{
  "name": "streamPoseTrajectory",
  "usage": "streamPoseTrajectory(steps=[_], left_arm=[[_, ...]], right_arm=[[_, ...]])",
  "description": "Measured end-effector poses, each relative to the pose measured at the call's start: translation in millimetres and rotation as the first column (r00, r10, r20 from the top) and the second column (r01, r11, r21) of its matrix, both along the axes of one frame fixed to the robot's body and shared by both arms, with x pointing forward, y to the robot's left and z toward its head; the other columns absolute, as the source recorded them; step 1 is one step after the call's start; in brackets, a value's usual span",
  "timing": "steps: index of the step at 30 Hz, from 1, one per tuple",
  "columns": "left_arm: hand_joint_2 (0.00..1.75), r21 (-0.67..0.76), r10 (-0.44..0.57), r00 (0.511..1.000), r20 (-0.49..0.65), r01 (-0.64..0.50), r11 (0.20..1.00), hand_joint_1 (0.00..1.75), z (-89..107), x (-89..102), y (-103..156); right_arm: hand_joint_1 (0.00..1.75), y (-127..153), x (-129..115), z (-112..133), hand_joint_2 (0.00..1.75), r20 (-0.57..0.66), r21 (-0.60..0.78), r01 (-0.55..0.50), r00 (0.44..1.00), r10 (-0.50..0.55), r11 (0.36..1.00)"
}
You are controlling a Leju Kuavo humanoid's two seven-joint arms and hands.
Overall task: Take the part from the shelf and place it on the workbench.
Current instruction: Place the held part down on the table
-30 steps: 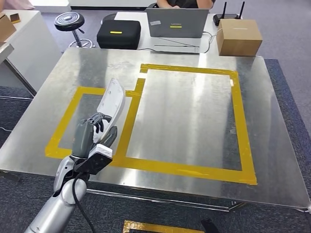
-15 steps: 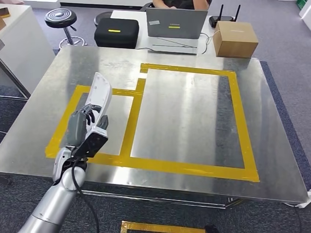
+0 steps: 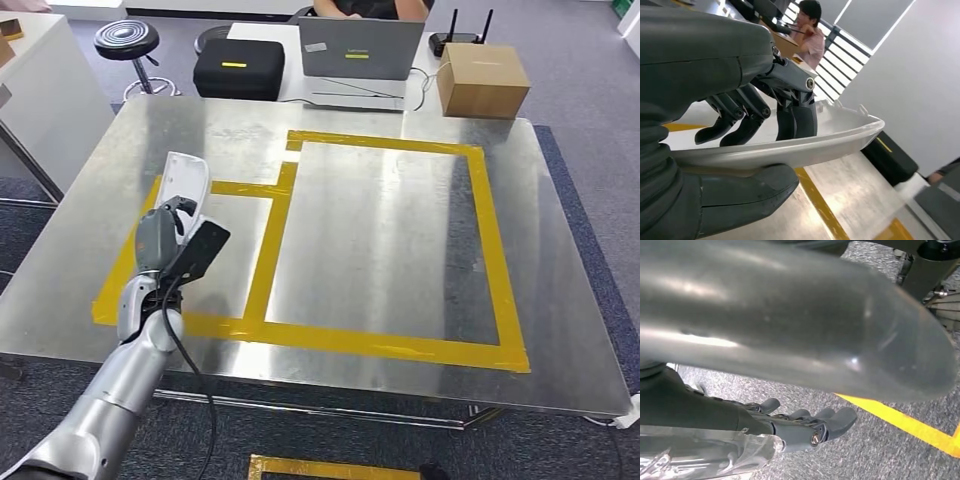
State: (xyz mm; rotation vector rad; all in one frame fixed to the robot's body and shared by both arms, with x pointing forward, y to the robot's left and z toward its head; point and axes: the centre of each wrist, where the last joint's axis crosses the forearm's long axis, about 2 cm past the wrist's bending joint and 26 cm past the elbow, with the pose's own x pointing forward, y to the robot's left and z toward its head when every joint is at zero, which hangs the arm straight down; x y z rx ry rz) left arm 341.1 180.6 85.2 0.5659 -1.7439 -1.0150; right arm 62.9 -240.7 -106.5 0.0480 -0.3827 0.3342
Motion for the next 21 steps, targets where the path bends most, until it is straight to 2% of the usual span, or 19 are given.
streamPoseTrajectory(steps=[3,8,13,21], left_arm=[[1.75,0.095,0.056,0.998,-0.012,-0.055,0.994,1.75,1.3,16.1,8],[1.75,0.236,0.105,0.994,-0.015,-0.099,0.967,1.75,2.1,30.0,13],[1.75,0.300,0.129,0.991,-0.029,-0.115,0.947,1.75,1.2,35.1,15],[1.75,0.326,0.129,0.990,-0.050,-0.106,0.940,1.75,-3.7,34.6,18]], right_arm=[[0.00,0,1,0,0.00,-0.007,0.001,-0.013,1.000,0.013,1.000],[0.00,0,7,1,0.00,-0.003,0.000,-0.037,0.999,0.037,0.999],[0.00,1,13,2,0.00,0.006,-0.004,-0.056,0.998,0.056,0.998],[0.00,1,16,3,0.00,0.013,-0.013,-0.069,0.998,0.069,0.998]])
